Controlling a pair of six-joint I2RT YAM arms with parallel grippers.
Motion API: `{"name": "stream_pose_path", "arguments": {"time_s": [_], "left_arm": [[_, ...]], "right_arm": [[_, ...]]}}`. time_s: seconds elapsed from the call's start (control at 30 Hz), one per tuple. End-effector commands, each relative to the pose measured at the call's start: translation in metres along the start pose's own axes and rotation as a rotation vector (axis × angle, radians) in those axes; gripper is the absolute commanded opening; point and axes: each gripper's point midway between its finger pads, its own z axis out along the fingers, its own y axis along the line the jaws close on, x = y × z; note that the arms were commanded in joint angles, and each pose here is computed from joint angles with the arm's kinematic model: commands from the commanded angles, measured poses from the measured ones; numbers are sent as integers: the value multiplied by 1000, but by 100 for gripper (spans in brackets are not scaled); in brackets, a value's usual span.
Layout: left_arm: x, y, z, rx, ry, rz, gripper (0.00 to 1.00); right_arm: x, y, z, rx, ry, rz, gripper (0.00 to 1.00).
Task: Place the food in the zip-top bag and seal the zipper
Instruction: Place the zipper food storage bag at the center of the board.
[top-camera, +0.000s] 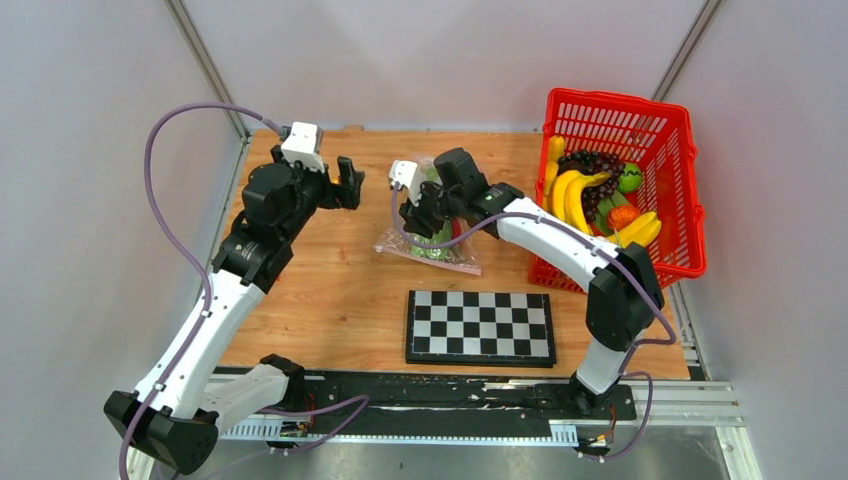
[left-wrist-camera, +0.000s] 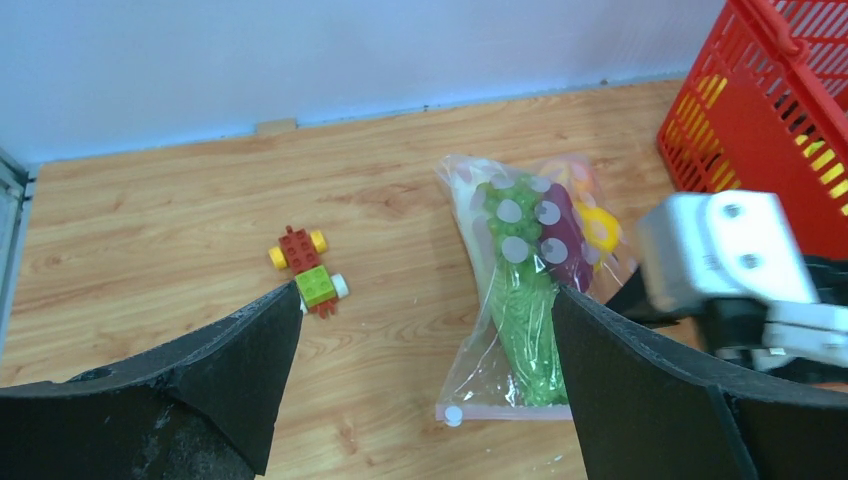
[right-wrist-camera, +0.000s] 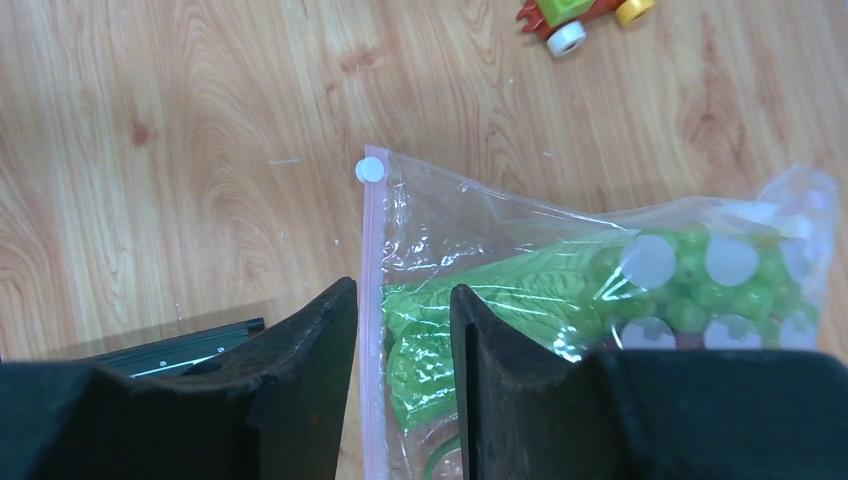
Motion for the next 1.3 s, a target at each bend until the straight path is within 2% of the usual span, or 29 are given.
{"name": "stream_pose_path", "arguments": {"time_s": [0.0,0.17,0.27,0.47,0.57,0.83,0.9,0.97,1.13,1.2,1.23,1.27], "left_arm": [[-9,10,3,-49,-44,-52,100],[2,7,8,-31,-15,-70,100],[11,4,11,-19,14,-78,100],[32,1,22,-8,80,-112,100],[43,3,27,-23,117,-121,100],[59,5,39,-47,164,-162,100],[60,7,39,-60,173,-165,100],[63,12,38,-90,182,-164,100],[70,23,40,-155,193,-186,100],[73,24,42,-169,210,-195,100],[75,26,43,-184,216,-203,100],[76,31,43,-215,218,-207,100]], "right_arm": [[-54,-10,-41,100,-148,-9,41],[-35,-51,-68,346,-85,161,42],[-8,-64,-81,439,-37,303,42],[57,-85,-118,645,93,470,43],[80,-95,-143,703,82,561,43],[90,-100,-169,745,95,559,44],[97,-107,-182,810,117,581,44],[92,-104,-183,761,85,573,44],[19,-67,-163,399,-162,474,47],[-7,-62,-168,356,-254,463,56],[-18,-64,-174,364,-291,456,64],[-29,-67,-183,389,-328,437,76]]}}
